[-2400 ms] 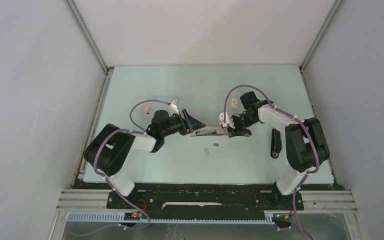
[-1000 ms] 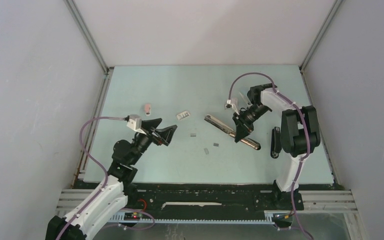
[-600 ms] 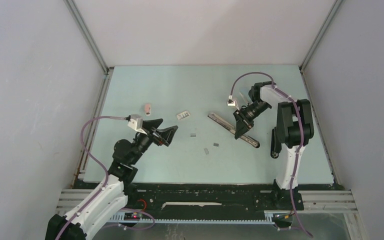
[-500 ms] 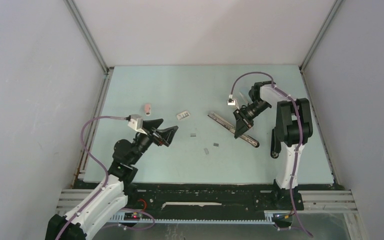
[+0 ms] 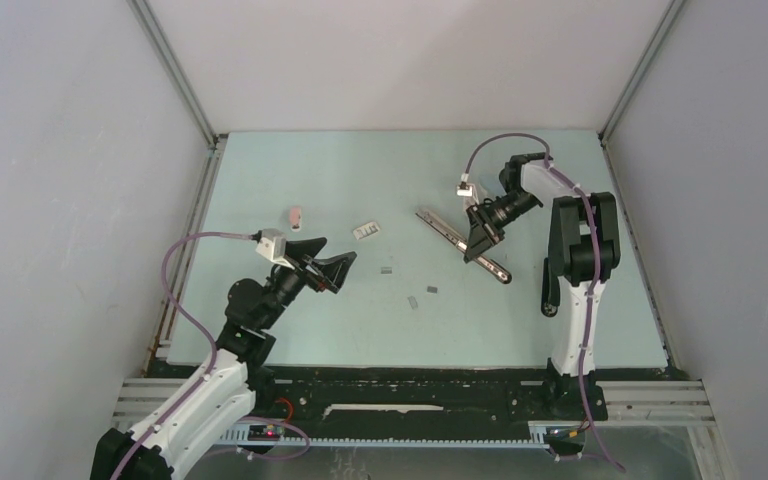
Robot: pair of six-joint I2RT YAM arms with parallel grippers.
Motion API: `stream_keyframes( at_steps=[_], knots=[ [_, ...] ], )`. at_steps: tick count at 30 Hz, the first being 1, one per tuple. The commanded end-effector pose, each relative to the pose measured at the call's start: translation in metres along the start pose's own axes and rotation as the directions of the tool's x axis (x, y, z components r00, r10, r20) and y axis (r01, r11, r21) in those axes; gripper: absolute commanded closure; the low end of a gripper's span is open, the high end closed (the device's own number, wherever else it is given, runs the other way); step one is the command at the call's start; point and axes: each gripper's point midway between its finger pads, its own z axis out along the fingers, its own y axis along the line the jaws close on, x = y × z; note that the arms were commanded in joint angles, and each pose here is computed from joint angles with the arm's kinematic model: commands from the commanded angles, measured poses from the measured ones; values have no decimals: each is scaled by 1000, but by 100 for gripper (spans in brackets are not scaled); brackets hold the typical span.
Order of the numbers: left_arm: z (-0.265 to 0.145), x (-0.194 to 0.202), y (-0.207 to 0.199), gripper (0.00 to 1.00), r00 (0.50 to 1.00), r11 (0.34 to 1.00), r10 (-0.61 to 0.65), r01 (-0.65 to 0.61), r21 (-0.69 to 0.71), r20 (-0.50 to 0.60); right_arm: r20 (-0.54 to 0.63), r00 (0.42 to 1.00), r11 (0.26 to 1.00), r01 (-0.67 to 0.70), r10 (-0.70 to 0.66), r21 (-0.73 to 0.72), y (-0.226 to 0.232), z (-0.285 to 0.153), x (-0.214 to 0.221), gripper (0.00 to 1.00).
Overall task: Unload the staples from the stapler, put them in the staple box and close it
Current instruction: Adjust the stapler at the center of the board.
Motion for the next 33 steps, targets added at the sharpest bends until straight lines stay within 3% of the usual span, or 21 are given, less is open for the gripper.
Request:
stream_keyframes(
  at_steps=[1,14,33],
  knots=[
    [0,-8,-4,0,999,1000,13,-13,21,34,101,995,1000,-3,6,-30,9,-7,-32,100],
    [-1,-10,-3,0,999,1000,9,-9,12,45,213,975,998,-60,64,-23,-13,-5,-95,100],
    [-2,-9,0,0,999,1000,5,-5,0,51,281,948,989,-142,147,-36,-40,39,-169,100]
  ],
)
